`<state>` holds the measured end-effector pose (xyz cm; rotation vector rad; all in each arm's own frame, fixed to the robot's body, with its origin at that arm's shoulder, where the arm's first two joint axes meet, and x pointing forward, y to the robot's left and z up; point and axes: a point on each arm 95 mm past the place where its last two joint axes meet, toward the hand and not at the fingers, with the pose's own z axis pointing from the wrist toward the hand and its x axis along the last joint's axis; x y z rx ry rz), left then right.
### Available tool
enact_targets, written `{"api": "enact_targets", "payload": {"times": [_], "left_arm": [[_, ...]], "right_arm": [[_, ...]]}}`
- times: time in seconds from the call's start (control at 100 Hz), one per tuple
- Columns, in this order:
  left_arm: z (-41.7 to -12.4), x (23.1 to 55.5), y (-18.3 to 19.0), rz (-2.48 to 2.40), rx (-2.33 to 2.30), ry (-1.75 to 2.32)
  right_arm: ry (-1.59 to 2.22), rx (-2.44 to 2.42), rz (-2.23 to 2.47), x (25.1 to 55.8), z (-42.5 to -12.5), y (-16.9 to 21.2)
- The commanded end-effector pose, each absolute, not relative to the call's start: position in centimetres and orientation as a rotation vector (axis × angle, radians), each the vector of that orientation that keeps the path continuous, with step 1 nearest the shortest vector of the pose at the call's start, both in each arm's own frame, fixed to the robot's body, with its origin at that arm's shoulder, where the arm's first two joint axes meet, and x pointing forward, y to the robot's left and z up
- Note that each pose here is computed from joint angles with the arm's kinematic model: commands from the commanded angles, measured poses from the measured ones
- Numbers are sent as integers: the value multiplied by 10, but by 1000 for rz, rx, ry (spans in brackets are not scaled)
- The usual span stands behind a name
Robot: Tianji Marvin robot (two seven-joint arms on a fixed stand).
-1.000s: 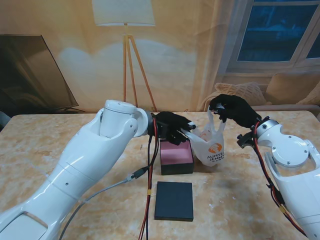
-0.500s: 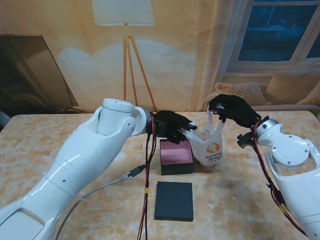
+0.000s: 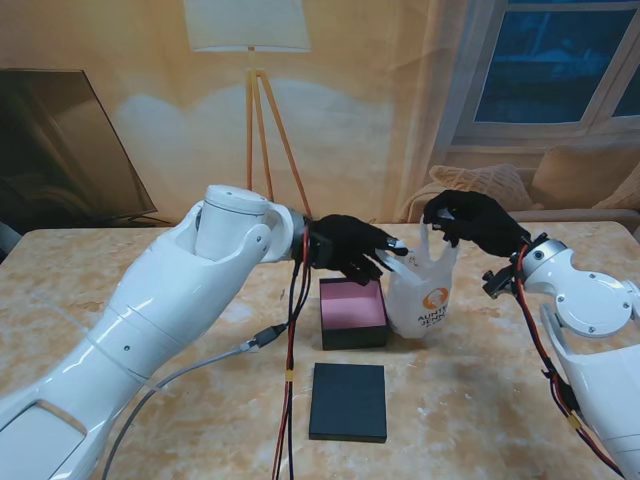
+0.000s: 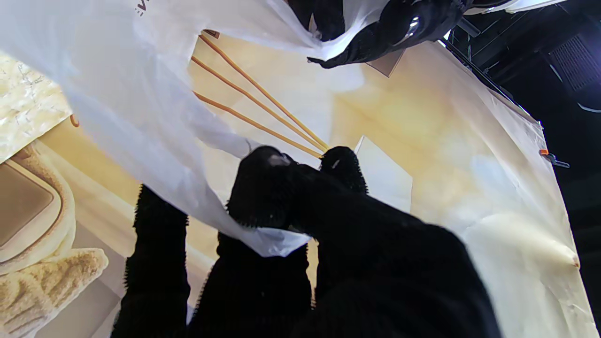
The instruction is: Pack mini donuts into a plastic bag, tie the opening and put the bag into the gift box
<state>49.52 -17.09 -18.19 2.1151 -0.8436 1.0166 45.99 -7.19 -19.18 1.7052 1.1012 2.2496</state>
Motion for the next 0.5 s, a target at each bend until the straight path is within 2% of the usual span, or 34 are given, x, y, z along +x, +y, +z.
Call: {"api": "enact_targets", "payload": {"times": [0.0,0.49], "left_arm": [[-186,496,-164,1015,2104,-857],[-202,510,-145,1099,1922,-1036]], "right_arm": [[1122,1736,2243,458,-198,-68],[1151,1766,2239,458,-201,-66]]}}
